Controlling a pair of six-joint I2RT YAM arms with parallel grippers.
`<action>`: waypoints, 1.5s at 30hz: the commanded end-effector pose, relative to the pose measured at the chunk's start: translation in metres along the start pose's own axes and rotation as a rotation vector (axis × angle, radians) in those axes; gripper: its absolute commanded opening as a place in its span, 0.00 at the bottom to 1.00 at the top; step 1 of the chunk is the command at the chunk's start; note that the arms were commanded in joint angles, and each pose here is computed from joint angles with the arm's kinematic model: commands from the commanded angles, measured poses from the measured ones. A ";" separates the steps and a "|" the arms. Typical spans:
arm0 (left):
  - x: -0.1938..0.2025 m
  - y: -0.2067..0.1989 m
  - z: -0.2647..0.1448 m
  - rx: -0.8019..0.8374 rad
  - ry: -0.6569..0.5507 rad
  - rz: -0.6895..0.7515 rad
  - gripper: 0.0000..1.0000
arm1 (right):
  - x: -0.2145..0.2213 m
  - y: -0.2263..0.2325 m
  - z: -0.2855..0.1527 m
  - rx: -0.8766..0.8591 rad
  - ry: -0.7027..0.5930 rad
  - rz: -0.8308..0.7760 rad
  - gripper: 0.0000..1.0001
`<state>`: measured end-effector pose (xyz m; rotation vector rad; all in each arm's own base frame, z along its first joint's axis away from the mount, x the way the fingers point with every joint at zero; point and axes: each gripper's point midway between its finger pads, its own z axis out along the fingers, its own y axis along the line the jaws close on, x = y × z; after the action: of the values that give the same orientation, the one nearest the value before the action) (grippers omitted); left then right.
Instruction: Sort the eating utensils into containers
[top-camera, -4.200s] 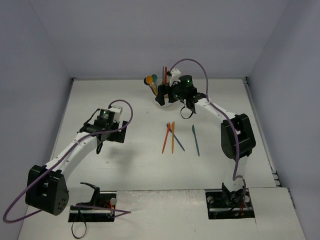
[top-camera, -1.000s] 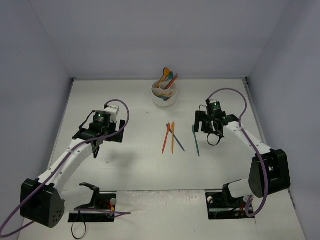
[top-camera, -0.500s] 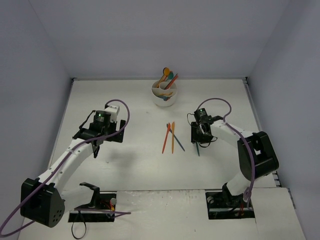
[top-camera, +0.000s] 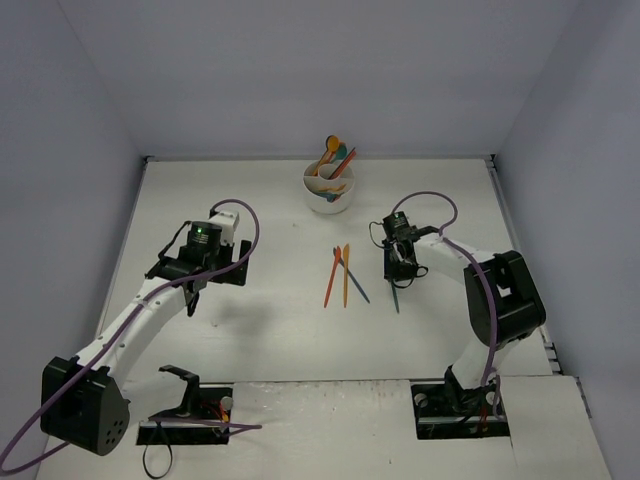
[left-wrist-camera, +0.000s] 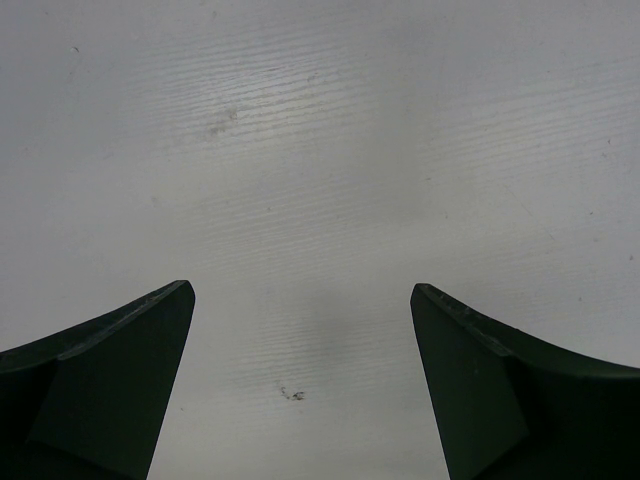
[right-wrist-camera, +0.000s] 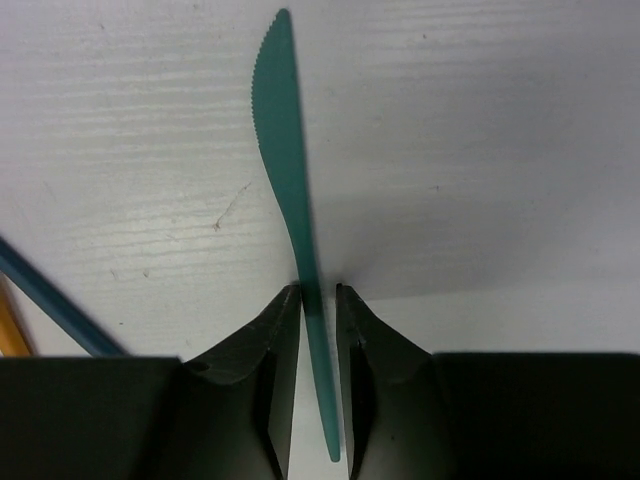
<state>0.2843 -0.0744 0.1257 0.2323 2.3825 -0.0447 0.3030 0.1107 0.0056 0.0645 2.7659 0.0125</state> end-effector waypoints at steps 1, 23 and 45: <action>-0.024 0.001 -0.006 -0.004 -0.076 -0.011 0.88 | 0.003 -0.011 0.012 0.056 0.025 -0.008 0.14; -0.028 0.002 -0.007 -0.006 -0.099 -0.015 0.88 | -0.254 0.043 -0.200 -0.271 -0.870 0.213 0.00; -0.030 0.003 -0.008 -0.007 -0.126 -0.008 0.88 | -0.338 0.090 -0.170 -0.560 -1.274 0.354 0.00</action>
<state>0.2896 -0.0758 0.1343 0.2267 2.3388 -0.0533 0.5459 0.1778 0.2179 0.3027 1.6314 0.4956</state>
